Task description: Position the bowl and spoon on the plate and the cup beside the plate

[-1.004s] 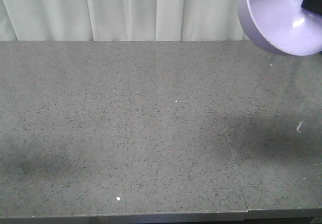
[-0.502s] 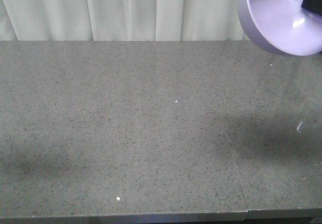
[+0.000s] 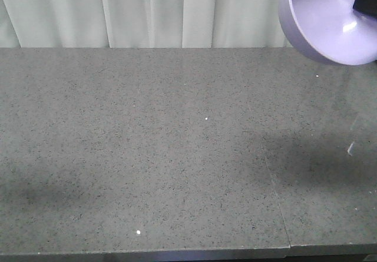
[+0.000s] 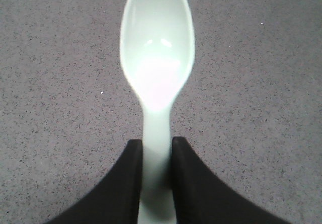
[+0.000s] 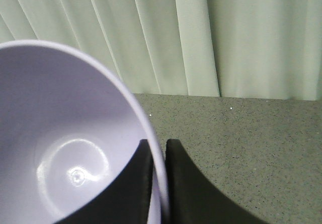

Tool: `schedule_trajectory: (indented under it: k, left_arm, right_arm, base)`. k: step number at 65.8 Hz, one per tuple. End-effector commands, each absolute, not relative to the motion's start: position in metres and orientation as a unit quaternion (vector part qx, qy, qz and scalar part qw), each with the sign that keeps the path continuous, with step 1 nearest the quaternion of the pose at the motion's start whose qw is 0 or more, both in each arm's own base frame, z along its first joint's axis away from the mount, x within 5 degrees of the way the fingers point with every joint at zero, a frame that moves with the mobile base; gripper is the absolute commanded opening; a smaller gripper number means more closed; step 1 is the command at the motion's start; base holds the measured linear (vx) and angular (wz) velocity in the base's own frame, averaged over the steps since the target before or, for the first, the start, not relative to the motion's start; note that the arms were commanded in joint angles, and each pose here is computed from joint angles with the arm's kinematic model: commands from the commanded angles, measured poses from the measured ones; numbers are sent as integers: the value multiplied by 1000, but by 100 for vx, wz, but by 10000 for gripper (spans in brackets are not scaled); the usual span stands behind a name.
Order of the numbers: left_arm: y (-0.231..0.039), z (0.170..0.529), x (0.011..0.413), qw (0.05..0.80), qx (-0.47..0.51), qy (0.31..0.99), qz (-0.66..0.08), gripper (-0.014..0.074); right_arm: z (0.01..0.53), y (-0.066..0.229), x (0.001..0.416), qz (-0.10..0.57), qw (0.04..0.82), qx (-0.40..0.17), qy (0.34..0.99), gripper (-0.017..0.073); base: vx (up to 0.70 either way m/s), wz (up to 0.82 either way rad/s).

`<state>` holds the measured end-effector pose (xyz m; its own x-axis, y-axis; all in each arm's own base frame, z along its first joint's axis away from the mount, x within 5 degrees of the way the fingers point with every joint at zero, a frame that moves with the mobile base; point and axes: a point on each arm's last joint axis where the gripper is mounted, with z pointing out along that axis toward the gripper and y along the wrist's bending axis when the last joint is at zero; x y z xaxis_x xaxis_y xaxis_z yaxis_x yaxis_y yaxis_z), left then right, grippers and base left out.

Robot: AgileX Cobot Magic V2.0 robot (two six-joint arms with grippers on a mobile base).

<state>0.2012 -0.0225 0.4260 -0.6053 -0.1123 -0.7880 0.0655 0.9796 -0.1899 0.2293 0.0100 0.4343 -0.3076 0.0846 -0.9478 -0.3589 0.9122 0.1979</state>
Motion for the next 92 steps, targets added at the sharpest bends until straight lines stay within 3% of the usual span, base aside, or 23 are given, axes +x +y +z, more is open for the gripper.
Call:
schedule_trajectory:
  k: [1, 92]
  left_arm:
    - [-24, 442, 197, 488, -15, 865, -113, -7]
    - [-24, 442, 197, 487, -15, 866, -113, -7]
  right_arm:
    - [453, 11, 223, 193, 617, -81, 759, -10]
    - [453, 11, 223, 193, 616, -81, 759, -10]
  base:
    - [0, 0]
    - [0, 0]
